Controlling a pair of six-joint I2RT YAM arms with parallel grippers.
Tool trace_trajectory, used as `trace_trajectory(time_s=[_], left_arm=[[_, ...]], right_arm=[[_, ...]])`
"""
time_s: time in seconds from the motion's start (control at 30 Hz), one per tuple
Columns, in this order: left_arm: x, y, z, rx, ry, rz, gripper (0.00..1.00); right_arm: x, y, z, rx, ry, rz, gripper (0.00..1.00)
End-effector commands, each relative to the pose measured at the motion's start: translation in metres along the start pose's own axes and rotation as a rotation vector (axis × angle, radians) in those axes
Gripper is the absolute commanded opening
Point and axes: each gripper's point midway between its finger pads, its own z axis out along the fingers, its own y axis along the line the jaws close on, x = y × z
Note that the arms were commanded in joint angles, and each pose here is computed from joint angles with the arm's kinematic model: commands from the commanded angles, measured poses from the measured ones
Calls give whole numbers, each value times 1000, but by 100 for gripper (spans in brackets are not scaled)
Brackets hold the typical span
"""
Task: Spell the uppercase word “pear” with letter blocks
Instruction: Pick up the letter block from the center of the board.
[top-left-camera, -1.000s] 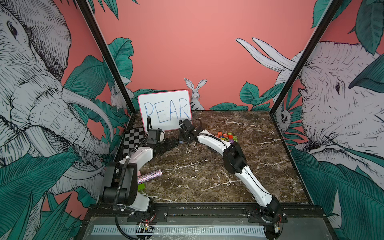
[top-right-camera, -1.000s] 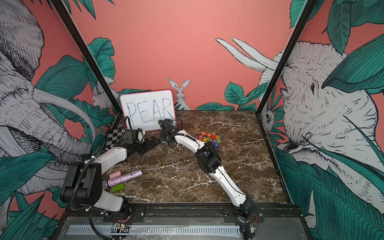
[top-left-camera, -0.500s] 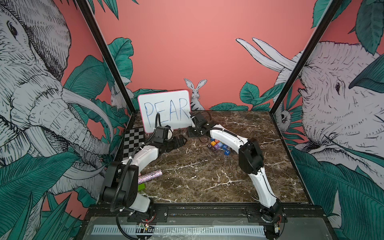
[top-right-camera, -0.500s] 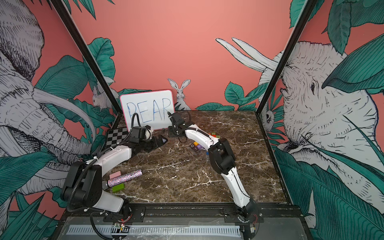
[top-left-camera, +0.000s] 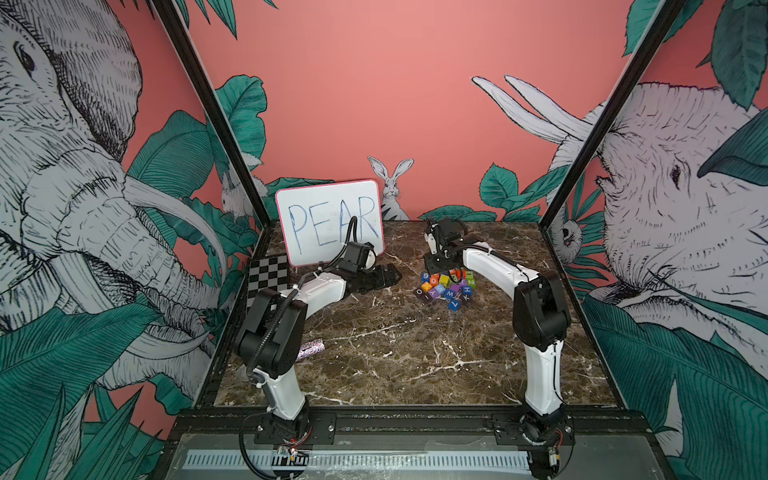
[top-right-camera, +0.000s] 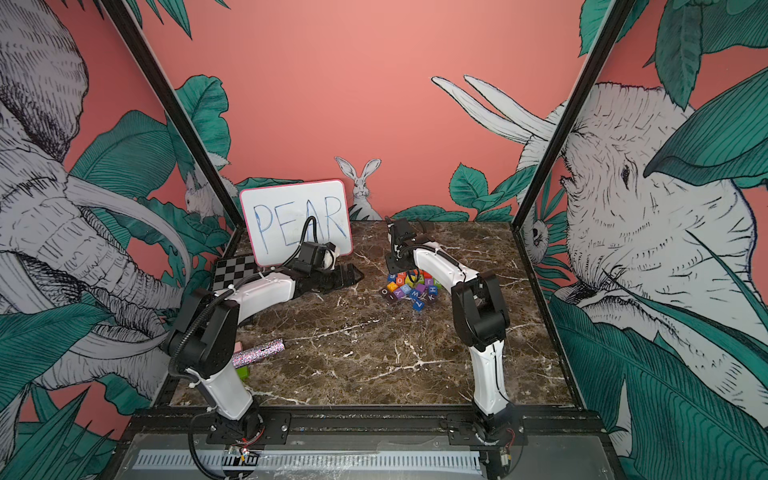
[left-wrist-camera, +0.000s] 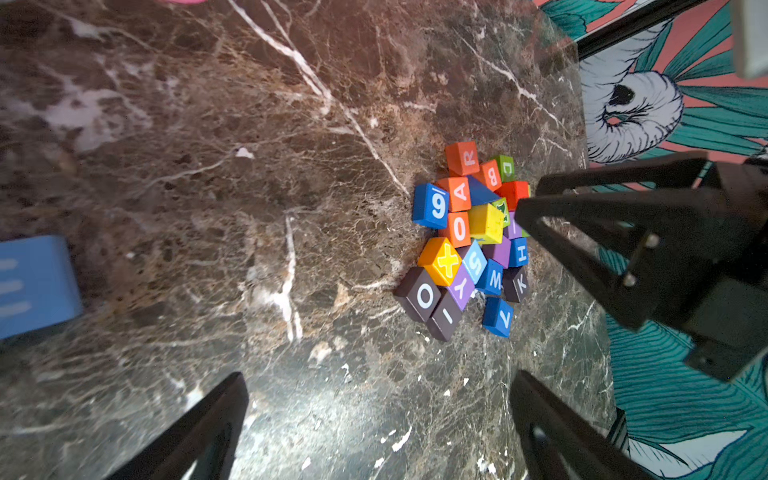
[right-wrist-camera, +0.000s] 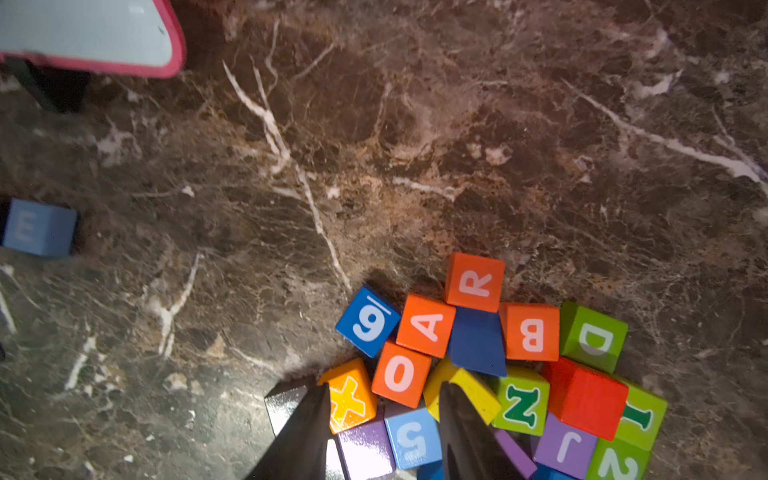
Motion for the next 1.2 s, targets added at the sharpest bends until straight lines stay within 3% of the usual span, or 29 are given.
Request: trace_trajectory(time_s=[0.0, 0.27, 0.67, 1.17], left_arm=[[-7, -10, 2, 4, 10, 16, 99], [-8, -8, 13, 2, 34, 4, 99], [-7, -7, 13, -7, 47, 15, 99], [-2, -1, 11, -25, 49, 21, 99]], right_arm=[[10, -7, 8, 38, 54, -77, 44], [16, -14, 28, 30, 85, -47, 43], [13, -31, 41, 80, 73, 148, 45], [16, -34, 55, 97, 101, 169, 45]])
